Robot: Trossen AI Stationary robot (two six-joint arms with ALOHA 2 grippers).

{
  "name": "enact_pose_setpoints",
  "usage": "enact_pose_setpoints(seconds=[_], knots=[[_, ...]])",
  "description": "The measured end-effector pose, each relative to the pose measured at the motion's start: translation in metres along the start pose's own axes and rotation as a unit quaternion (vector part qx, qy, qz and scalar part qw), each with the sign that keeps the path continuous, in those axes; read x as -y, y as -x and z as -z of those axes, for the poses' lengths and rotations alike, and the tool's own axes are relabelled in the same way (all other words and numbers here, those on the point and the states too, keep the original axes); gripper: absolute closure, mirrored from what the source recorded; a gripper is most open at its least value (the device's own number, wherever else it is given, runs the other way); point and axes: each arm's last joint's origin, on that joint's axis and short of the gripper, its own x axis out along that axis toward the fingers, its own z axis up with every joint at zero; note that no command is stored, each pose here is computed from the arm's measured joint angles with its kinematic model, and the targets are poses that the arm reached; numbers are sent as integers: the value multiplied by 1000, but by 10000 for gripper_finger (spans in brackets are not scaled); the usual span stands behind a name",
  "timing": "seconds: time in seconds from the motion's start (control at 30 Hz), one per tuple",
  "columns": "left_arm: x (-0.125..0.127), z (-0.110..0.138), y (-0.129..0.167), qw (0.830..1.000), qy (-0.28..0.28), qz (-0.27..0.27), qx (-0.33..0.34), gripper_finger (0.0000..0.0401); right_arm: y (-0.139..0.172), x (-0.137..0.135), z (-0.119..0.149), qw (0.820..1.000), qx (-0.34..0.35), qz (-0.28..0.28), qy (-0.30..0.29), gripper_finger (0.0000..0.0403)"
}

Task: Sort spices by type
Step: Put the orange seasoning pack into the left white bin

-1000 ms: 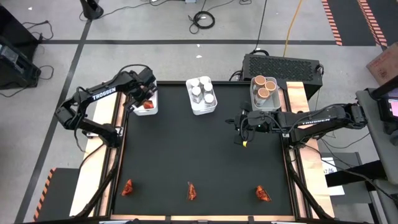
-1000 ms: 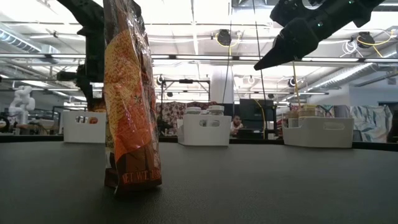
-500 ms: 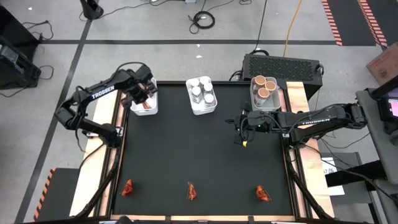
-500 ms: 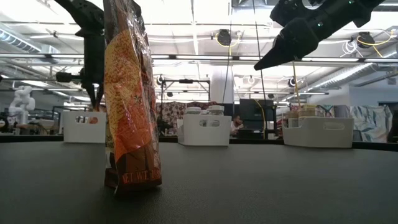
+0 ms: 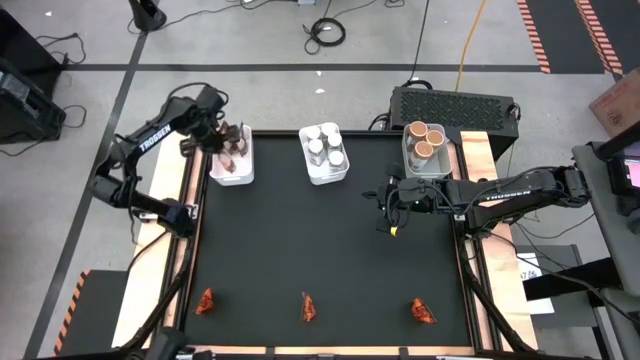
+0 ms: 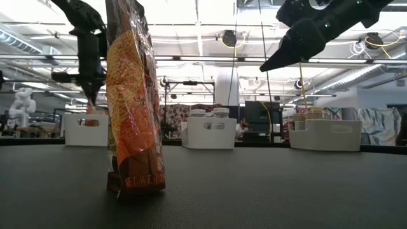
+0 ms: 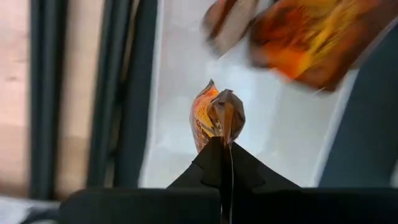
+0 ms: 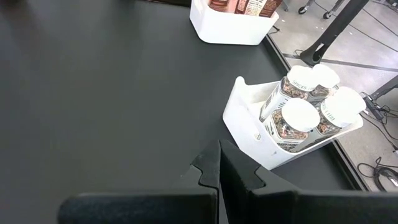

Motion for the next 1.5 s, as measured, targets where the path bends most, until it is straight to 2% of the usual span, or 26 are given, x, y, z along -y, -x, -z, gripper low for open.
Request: enact_pose_setpoints(seconds=[0.13, 0.5, 0.6, 0.8, 1.5], knots=[[-8, -1, -5, 999, -12, -47, -19, 399, 0, 0, 0, 1000, 0, 0, 0, 403], [-6, -6, -17, 997, 2, -66, -40, 400, 0, 0, 0, 1000, 0, 0, 0, 403], [-4, -8, -19, 997, 19, -62, -37, 395, 0, 0, 0, 1000, 0, 0, 0, 403], [1, -12, -22, 998, 34, -16, -46, 384, 0, 0, 0, 1000, 0, 0, 0, 403], [-1, -12, -22, 998, 41, -32, -39, 381, 0, 0, 0, 1000, 0, 0, 0, 403]])
